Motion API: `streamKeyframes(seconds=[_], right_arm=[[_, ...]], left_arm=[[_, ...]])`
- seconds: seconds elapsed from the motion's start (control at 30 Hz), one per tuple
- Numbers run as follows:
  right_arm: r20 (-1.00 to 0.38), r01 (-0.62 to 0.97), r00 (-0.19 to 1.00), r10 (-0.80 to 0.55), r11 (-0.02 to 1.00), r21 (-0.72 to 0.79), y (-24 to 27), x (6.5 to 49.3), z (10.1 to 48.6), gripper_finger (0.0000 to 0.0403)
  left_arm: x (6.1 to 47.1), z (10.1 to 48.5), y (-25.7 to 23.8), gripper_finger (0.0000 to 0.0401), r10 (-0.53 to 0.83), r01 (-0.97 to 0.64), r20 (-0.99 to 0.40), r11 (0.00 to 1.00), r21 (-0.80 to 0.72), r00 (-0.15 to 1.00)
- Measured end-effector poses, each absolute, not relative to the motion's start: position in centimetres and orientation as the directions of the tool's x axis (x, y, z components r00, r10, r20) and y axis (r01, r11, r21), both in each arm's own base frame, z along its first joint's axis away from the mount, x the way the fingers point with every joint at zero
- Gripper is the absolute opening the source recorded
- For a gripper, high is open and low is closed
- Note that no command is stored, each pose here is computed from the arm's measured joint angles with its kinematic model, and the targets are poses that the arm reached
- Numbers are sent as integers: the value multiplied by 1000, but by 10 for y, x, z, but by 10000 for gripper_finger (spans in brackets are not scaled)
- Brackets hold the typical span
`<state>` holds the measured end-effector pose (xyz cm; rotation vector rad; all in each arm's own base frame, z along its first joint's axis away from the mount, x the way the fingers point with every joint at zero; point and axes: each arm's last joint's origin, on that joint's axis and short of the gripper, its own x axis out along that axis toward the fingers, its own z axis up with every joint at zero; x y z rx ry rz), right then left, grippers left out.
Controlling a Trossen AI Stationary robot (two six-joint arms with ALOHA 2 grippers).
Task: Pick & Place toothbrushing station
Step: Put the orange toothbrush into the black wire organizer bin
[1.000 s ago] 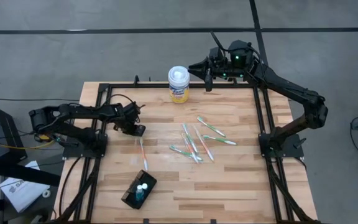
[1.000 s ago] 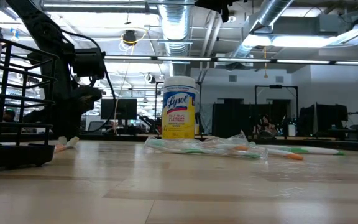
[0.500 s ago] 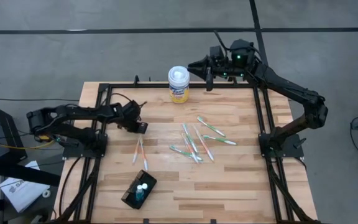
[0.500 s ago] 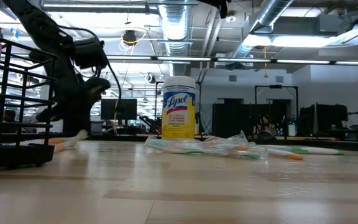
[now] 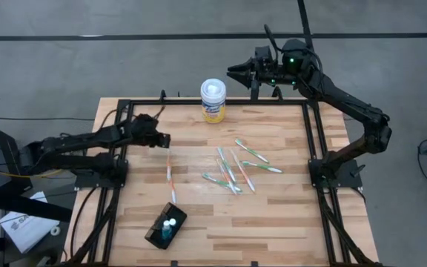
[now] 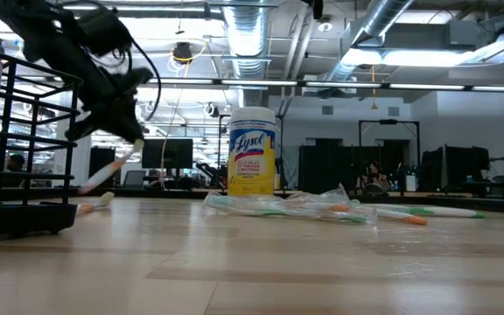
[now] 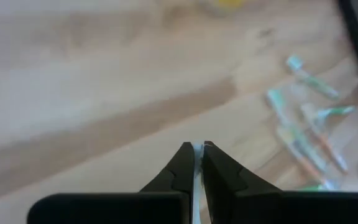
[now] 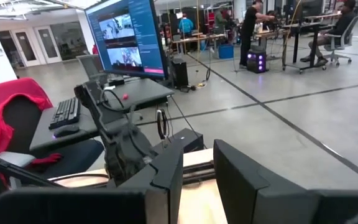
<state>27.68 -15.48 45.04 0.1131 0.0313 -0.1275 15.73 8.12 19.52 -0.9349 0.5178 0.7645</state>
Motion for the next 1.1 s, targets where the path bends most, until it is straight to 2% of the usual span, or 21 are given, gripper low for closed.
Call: streamKeyframes(seconds=[0.1, 0.27, 0.47, 0.57, 0.7, 0.8, 0.9, 1.1], right_arm=[[-35, 135, 991, -132, 985, 109, -157, 276, 451, 82], [1, 140, 990, -141, 986, 94, -159, 275, 454, 82], [14, 139, 990, -142, 984, 114, -158, 275, 456, 82], [28, 153, 987, -158, 980, 127, -157, 276, 457, 82], [67, 154, 984, -163, 980, 129, -151, 280, 461, 82], [109, 128, 983, -145, 981, 147, -145, 282, 465, 82], [137, 101, 983, -122, 984, 150, -138, 285, 468, 82], [143, 94, 983, -117, 983, 158, -125, 292, 469, 82]], left_arm=[[150, 209, 78, 6, 407, -741, -621, 418, -525, 669], [140, 232, 63, 6, 431, -633, -473, 621, -463, 769], [126, 266, 47, 6, 464, -492, -177, 755, -433, 868], [119, 285, 39, 6, 432, -392, 6, 824, -409, 902], [112, 299, 28, 6, 308, -234, 144, 895, -380, 941], [111, 303, 18, 6, 140, -59, 186, 921, -384, 972], [112, 307, 8, 6, -37, 124, 227, 915, -384, 973], [113, 317, -11, 6, -297, 401, 322, 852, -335, 899]])
